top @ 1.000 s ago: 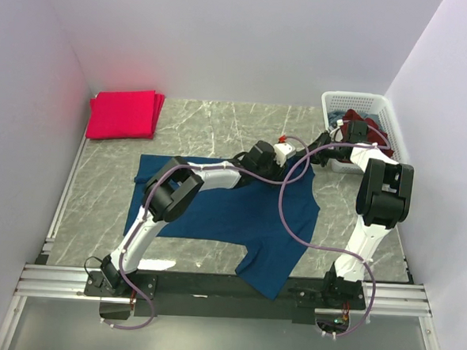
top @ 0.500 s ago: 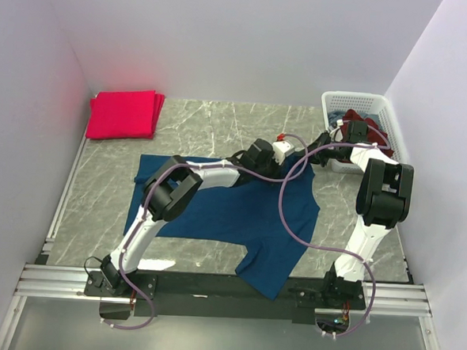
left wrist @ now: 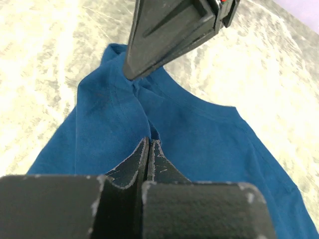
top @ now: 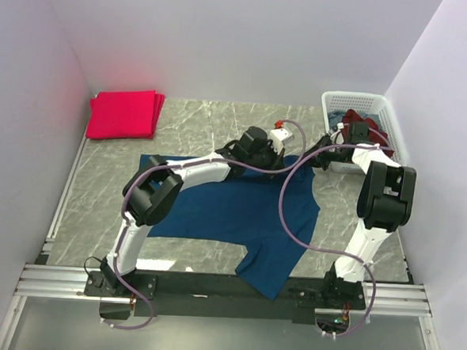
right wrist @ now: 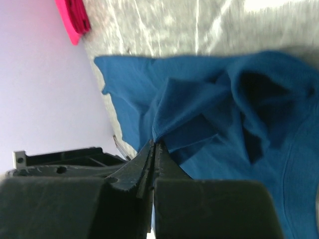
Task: Fold and stack the t-shirts
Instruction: Fold the tshirt
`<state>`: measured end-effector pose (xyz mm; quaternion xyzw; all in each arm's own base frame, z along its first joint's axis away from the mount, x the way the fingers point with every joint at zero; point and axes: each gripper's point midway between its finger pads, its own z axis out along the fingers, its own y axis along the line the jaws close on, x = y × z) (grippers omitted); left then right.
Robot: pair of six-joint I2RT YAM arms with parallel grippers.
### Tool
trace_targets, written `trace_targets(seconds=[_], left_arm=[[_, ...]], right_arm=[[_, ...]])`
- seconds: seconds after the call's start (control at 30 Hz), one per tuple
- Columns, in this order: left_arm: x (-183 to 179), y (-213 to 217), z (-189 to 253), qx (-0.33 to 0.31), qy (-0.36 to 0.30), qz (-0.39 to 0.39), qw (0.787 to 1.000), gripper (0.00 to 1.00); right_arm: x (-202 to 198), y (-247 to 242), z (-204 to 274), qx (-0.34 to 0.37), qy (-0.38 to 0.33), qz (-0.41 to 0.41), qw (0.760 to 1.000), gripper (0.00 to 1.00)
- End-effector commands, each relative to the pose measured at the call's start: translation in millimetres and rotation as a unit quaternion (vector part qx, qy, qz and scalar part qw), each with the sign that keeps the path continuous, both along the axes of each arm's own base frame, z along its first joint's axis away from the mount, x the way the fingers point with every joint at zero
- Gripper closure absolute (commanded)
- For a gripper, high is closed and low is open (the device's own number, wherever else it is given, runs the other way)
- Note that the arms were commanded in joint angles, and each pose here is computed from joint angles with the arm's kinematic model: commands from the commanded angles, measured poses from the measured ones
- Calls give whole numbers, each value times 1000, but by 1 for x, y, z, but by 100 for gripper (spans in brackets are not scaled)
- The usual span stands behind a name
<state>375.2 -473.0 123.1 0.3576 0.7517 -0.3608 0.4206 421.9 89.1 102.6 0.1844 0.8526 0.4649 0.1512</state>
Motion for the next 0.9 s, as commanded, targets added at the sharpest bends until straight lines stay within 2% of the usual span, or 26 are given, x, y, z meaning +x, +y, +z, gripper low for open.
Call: trace_targets(seconds=[0.0, 0.13, 0.43, 0.87], left_arm=[[-18, 2, 22, -11, 7, -34, 999, 100], [-30, 10, 20, 2, 9, -52, 999, 100], [-57, 31, 4, 20, 26, -73, 997, 100], [-82, 39, -9, 42, 72, -113, 990, 100]], right_arm=[[-26, 3, 22, -12, 2, 18, 1000, 100], [-49, 3, 25, -36, 3, 35, 999, 100], [-119, 3, -3, -67, 65, 77, 993, 100], [-157, -10, -20, -126, 88, 149, 977, 100]])
